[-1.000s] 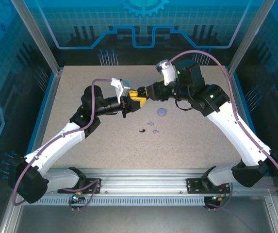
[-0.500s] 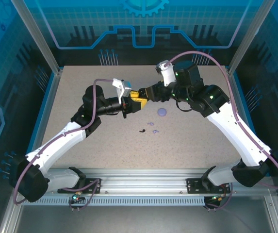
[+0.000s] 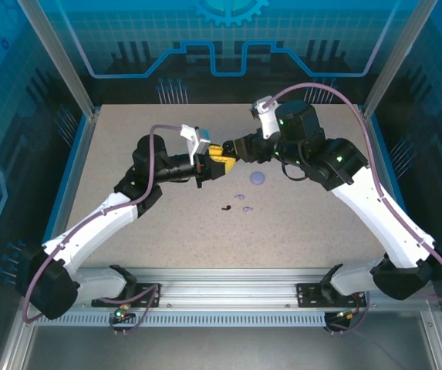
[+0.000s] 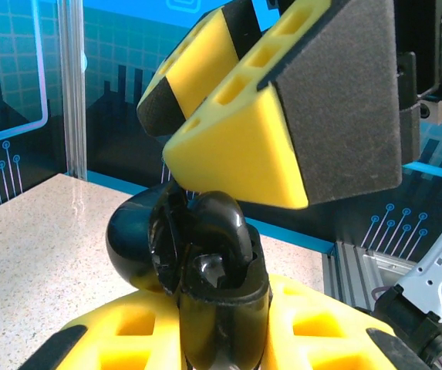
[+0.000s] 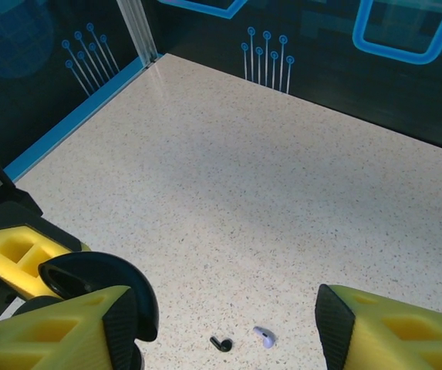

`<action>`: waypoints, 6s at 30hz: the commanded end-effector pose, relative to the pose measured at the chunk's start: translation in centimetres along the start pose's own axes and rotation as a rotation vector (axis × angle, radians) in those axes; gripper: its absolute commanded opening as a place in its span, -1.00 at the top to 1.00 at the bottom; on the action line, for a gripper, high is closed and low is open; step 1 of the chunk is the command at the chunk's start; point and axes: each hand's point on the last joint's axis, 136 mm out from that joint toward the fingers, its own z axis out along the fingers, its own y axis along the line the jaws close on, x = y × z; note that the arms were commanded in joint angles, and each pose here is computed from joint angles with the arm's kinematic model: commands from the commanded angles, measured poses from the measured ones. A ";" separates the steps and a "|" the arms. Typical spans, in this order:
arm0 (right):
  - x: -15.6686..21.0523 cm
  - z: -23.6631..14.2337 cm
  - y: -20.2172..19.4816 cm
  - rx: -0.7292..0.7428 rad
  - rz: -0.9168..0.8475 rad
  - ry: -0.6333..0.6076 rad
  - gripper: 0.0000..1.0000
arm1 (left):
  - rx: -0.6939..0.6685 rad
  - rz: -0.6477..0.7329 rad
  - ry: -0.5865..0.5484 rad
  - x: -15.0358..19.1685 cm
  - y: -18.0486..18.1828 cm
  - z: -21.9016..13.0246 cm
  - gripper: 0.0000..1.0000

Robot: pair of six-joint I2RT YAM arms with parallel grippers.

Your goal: Insert wireless bluetooth earbuds into charging case

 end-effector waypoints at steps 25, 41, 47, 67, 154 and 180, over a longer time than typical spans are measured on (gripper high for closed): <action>-0.7 -2.4 4.7 -0.328 0.076 0.055 -0.09 | -0.033 0.065 0.006 -2.0 0.0 0.5 0.59; -0.3 -1.3 5.3 -0.360 0.095 0.106 0.03 | -0.031 0.060 0.008 -1.9 -0.1 0.5 0.59; 0.1 -0.9 5.0 -0.340 0.096 0.128 0.05 | -0.035 0.056 0.004 -2.1 0.0 0.5 0.59; 0.4 -1.5 6.5 -0.442 0.011 0.138 0.39 | 0.157 0.039 0.019 -2.0 -3.0 0.6 0.61; -0.1 -2.3 -2.2 -0.024 0.096 0.002 -0.33 | 0.187 -0.009 0.096 -0.7 -2.5 1.2 0.63; 21.7 9.7 -2.0 -0.038 0.332 0.585 -0.14 | -0.173 -0.180 0.059 4.0 1.9 -7.9 0.61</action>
